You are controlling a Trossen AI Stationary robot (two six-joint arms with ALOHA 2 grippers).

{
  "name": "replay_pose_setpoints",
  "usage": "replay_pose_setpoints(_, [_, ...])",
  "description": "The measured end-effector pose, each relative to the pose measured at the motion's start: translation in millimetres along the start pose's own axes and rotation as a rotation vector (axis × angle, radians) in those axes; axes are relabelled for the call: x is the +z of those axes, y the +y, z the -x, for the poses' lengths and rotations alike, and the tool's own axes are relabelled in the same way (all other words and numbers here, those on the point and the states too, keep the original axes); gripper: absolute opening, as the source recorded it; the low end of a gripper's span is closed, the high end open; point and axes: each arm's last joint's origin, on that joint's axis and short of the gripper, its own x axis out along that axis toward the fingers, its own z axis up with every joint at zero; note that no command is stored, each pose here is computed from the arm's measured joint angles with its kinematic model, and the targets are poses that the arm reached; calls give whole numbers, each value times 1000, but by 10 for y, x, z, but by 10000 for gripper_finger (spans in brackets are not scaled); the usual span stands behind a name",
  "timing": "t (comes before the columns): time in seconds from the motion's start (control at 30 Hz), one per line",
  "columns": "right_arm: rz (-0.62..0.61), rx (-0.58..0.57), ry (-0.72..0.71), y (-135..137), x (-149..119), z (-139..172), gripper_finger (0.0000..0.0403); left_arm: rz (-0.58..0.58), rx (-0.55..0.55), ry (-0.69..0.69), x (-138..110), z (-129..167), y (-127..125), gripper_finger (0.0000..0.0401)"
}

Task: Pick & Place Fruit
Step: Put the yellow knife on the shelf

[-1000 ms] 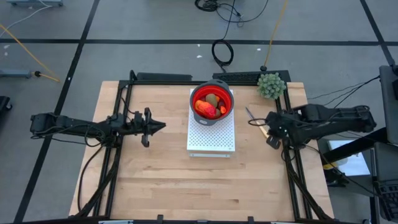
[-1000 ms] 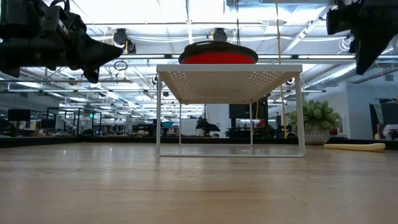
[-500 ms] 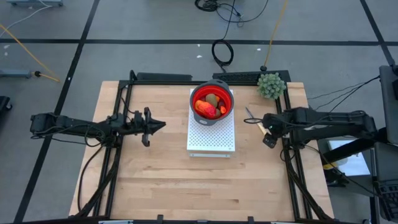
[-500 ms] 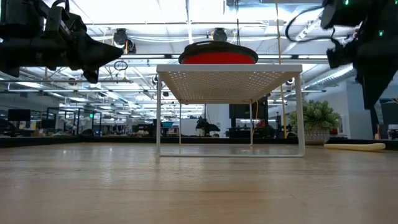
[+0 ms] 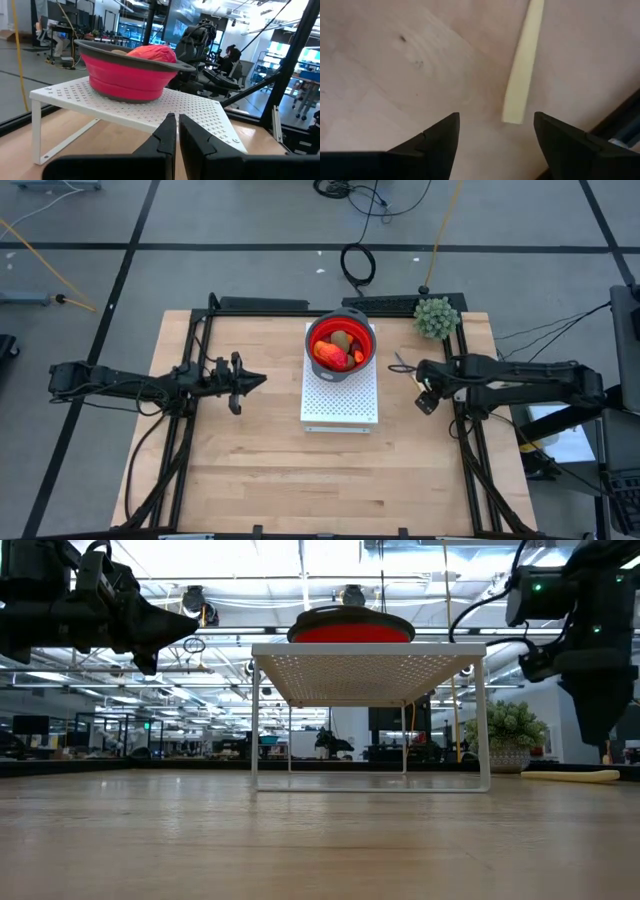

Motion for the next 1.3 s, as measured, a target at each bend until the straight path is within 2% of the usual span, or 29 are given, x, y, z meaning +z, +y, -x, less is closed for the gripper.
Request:
replay_pose_setpoints(0.17, [-121,-9,45,11,46,-59,247,0,1,8,-7,0,1,19])
replay_pose_setpoints(0.37, [-188,-24,57,38,155,-162,247,0,14,6,-8,0,5,19])
replay_pose_setpoints(0.7, [-254,-92,130,-52,290,-320,247,0,18,9,-11,0,7,19])
replay_pose_setpoints(1.13, [-298,-102,148,-148,385,-397,247,-1,19,10,-12,0,7,19])
replay_pose_setpoints(1.3, [-340,-109,155,-152,380,-438,232,-2,19,10,-12,0,7,19])
